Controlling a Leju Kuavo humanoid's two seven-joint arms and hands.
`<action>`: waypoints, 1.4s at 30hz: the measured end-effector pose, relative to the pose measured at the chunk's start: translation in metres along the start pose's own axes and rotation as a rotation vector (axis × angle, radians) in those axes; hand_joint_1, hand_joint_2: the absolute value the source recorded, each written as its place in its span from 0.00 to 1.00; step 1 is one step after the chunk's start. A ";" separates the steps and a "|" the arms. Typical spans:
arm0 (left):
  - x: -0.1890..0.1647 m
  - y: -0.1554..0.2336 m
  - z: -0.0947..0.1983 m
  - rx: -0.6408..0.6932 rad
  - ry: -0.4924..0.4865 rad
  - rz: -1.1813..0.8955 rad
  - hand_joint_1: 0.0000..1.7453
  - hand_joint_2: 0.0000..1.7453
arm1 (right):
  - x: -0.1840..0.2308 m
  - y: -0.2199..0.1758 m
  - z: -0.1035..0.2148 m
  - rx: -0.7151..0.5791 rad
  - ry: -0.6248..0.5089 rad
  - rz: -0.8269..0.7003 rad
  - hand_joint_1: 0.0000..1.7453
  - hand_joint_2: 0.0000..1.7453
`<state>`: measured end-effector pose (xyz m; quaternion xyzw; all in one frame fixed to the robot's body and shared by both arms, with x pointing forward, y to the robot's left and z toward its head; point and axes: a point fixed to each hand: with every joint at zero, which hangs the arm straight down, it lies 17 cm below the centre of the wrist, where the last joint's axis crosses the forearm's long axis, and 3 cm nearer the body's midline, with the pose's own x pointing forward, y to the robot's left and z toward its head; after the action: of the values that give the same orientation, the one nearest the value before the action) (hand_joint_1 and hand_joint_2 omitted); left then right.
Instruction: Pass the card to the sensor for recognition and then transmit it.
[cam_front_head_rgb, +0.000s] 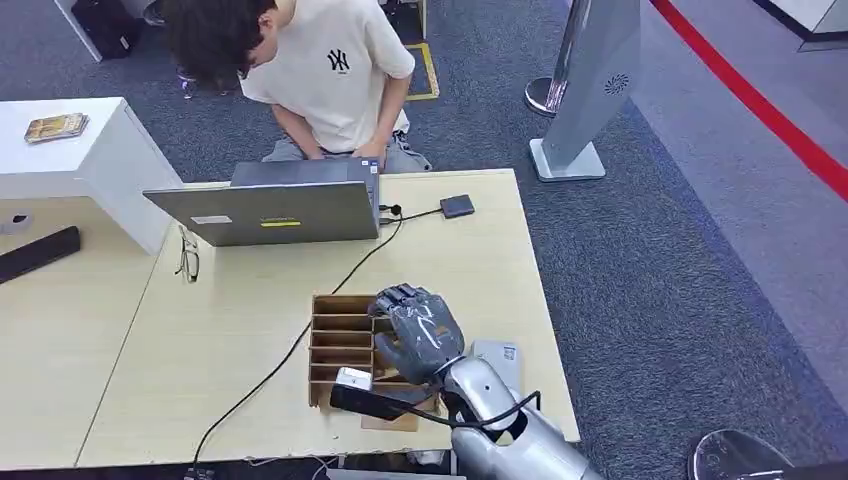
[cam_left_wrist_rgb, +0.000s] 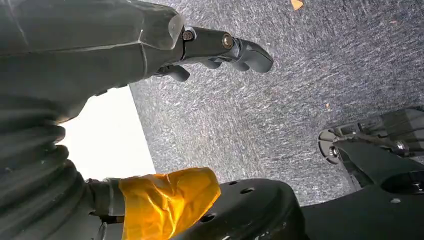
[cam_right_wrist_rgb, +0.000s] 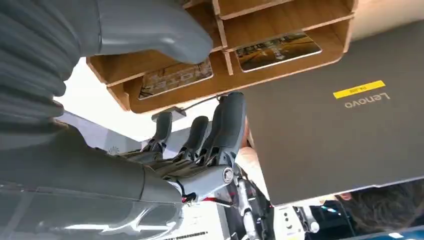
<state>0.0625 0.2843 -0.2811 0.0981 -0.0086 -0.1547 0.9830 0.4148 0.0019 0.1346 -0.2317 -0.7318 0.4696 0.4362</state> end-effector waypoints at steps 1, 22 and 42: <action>0.000 0.000 0.000 0.000 0.000 0.002 0.00 1.00 | -0.001 0.001 0.000 0.002 0.002 0.001 0.49 1.00; -0.001 -0.001 0.000 -0.004 0.005 0.019 0.00 1.00 | -0.026 -0.006 -0.003 -0.021 0.075 0.010 0.50 1.00; -0.001 0.000 0.000 0.001 0.008 0.031 0.00 1.00 | -0.045 -0.011 -0.004 -0.030 0.124 0.022 0.63 1.00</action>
<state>0.0615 0.2850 -0.2812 0.0992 -0.0063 -0.1391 0.9853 0.4416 -0.0347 0.1264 -0.2748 -0.7079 0.4479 0.4720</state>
